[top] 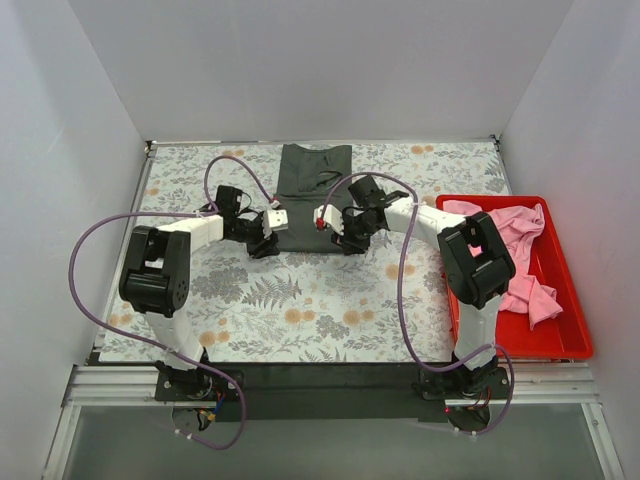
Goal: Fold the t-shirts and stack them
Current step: Fold the tshirt
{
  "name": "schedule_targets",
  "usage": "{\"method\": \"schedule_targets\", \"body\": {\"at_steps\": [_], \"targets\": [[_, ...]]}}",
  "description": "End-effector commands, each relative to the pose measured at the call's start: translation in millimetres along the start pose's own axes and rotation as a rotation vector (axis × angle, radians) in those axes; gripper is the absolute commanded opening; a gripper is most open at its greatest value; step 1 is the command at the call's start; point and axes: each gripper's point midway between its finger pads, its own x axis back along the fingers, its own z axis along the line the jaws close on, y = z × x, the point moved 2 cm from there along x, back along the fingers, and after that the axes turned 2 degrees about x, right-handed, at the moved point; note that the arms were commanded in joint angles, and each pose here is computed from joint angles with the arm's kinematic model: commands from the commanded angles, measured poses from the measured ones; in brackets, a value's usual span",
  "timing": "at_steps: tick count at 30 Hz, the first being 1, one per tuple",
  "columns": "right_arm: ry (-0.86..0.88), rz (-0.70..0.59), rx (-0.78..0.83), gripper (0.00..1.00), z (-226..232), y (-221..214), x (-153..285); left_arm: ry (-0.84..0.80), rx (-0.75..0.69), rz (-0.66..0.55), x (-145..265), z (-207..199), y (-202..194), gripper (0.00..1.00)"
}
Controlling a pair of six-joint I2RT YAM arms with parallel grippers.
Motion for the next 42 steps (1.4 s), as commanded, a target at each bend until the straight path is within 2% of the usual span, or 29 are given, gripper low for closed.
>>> {"method": "schedule_targets", "body": {"at_steps": [1, 10, 13, 14, 17, 18, 20, 26, 31, 35, 40, 42], "targets": [[0.017, 0.018, 0.021, 0.35, 5, -9, -12, -0.01, -0.042, 0.018, -4, -4, -7, 0.4], [0.02, 0.056, 0.039, 0.38, 15, -23, -16, -0.019, -0.069, 0.08, -8, -10, -27, 0.36], [0.011, 0.081, 0.049, 0.38, 13, -29, -19, -0.016, -0.065, 0.098, -9, -9, -32, 0.28], [0.01, 0.089, 0.05, 0.37, 14, -32, -21, -0.015, -0.065, 0.1, -9, -8, -32, 0.22], [-0.024, 0.116, 0.059, 0.19, 7, -38, -24, -0.008, -0.051, 0.102, -10, -5, -30, 0.1], [-0.038, 0.119, 0.063, 0.1, 4, -38, -24, 0.0, -0.052, 0.096, -9, 0, -26, 0.03], [-0.062, 0.132, 0.064, 0.04, -1, -38, -22, 0.001, -0.045, 0.081, -8, 2, -20, 0.0], [-0.139, 0.07, 0.095, 0.01, -20, -7, 8, 0.042, -0.061, 0.016, 8, 17, 17, 0.0], [-0.202, -0.009, 0.099, 0.01, -43, 28, 57, 0.097, -0.085, -0.046, 33, 42, 62, 0.0], [-0.193, -0.007, 0.108, 0.01, -41, 36, 76, 0.113, -0.108, -0.066, 47, 44, 83, 0.0], [-0.178, -0.02, 0.127, 0.01, -26, 42, 93, 0.096, -0.13, -0.068, 62, 28, 93, 0.0], [-0.122, -0.019, 0.113, 0.01, -3, 40, 98, 0.031, -0.125, -0.039, 65, -5, 88, 0.0]]}}
